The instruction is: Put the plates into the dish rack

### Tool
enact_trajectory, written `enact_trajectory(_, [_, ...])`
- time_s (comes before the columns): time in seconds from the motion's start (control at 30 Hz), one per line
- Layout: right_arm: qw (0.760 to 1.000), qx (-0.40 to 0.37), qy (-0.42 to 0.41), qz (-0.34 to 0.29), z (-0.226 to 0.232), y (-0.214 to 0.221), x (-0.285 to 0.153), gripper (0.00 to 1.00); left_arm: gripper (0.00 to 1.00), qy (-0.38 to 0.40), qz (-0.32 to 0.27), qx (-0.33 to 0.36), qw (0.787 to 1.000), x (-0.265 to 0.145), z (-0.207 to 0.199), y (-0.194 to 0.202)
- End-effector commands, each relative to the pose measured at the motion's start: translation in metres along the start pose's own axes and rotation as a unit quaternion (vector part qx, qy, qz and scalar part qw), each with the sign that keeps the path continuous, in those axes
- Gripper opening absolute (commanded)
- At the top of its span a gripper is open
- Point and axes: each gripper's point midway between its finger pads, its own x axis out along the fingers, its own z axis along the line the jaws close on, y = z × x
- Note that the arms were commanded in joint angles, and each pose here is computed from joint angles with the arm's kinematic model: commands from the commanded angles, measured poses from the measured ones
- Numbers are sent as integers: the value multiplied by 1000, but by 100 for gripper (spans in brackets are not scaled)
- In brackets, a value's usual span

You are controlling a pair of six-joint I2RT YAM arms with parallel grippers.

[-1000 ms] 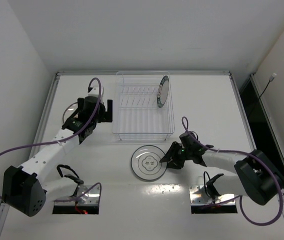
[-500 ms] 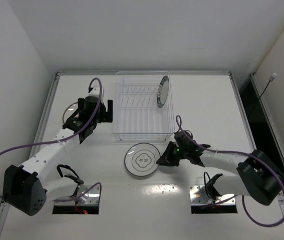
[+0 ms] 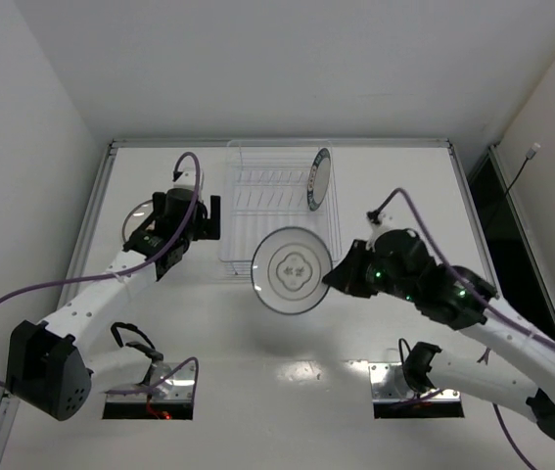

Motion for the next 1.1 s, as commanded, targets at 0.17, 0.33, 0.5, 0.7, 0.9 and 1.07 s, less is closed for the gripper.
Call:
enact_trajectory(0.17, [914, -208, 235, -257, 31, -188, -54, 0, 100, -42, -18, -22, 999, 2, 8, -20])
enact_trajectory(0.33, [848, -255, 346, -311, 57, -274, -41, 0, 100, -53, -29, -26, 998, -4, 15, -24])
enact_trajectory(0.5, [836, -256, 383, -298, 52, -318, 11, 0, 100, -75, -42, -36, 996, -9, 24, -30])
enact_trajectory(0.7, [831, -255, 427, -250, 0, -334, 79, 0, 100, -75, -38, -34, 996, -8, 24, -26])
enact_trajectory(0.9, [830, -253, 452, -204, -45, -325, 119, 0, 100, -77, -30, -29, 996, -3, 22, -23])
enact_trajectory(1.07, [838, -252, 451, -172, -64, -312, 145, 0, 100, -77, -30, -29, 996, -3, 22, -23])
